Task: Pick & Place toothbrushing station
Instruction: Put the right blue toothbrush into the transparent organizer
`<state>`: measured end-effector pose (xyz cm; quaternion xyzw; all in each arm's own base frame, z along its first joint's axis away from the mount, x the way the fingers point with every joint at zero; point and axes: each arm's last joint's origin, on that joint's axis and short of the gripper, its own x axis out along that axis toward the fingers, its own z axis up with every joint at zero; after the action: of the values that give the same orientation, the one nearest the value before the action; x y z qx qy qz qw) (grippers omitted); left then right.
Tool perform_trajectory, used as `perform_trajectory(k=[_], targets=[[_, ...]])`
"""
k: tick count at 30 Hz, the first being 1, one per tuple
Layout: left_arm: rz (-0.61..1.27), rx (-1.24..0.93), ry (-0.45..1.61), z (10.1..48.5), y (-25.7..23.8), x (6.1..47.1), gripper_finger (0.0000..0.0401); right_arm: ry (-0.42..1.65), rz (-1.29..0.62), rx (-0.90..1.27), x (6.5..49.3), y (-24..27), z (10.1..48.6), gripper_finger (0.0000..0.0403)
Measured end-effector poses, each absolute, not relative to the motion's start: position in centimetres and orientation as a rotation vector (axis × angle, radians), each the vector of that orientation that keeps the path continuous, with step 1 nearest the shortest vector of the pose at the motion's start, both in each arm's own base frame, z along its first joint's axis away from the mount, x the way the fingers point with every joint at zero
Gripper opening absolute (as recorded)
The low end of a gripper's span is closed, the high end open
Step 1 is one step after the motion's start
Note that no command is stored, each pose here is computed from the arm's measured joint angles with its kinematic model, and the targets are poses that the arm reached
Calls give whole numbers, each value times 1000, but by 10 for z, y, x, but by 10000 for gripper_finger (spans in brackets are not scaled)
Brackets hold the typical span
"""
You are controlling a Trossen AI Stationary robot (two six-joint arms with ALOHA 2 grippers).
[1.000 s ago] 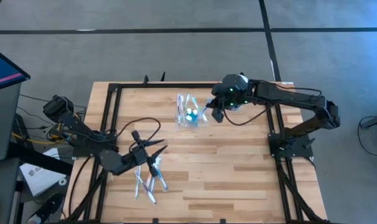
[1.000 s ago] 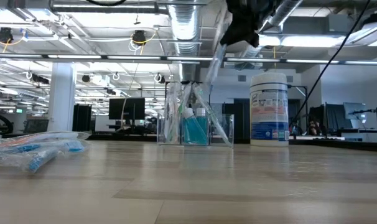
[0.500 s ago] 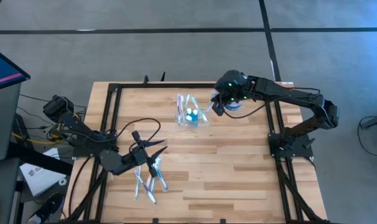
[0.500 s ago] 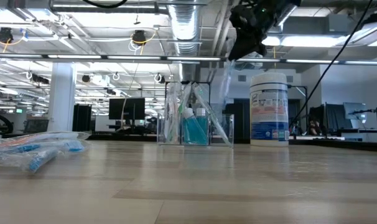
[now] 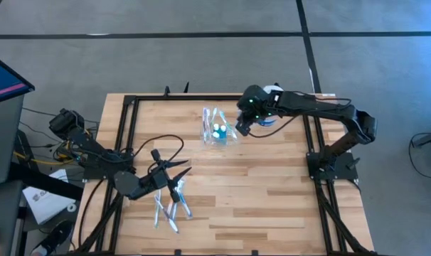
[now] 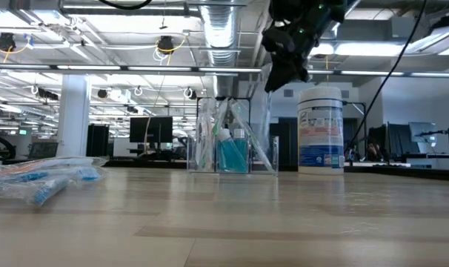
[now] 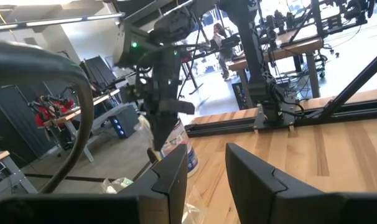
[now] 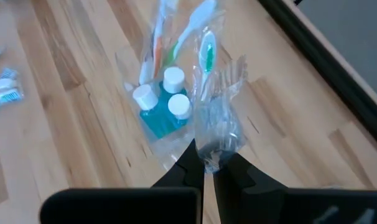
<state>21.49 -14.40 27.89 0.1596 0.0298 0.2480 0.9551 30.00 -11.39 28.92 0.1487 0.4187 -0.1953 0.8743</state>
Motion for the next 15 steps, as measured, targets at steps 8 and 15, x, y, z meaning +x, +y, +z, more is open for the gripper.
perform_trajectory(k=[8,15], targets=[[504,324,61,279,-144,215,104,929,-378,324,315,-119,267,7],[504,325,61,279,-144,215,104,925,-363,330,325,-122,255,7]])
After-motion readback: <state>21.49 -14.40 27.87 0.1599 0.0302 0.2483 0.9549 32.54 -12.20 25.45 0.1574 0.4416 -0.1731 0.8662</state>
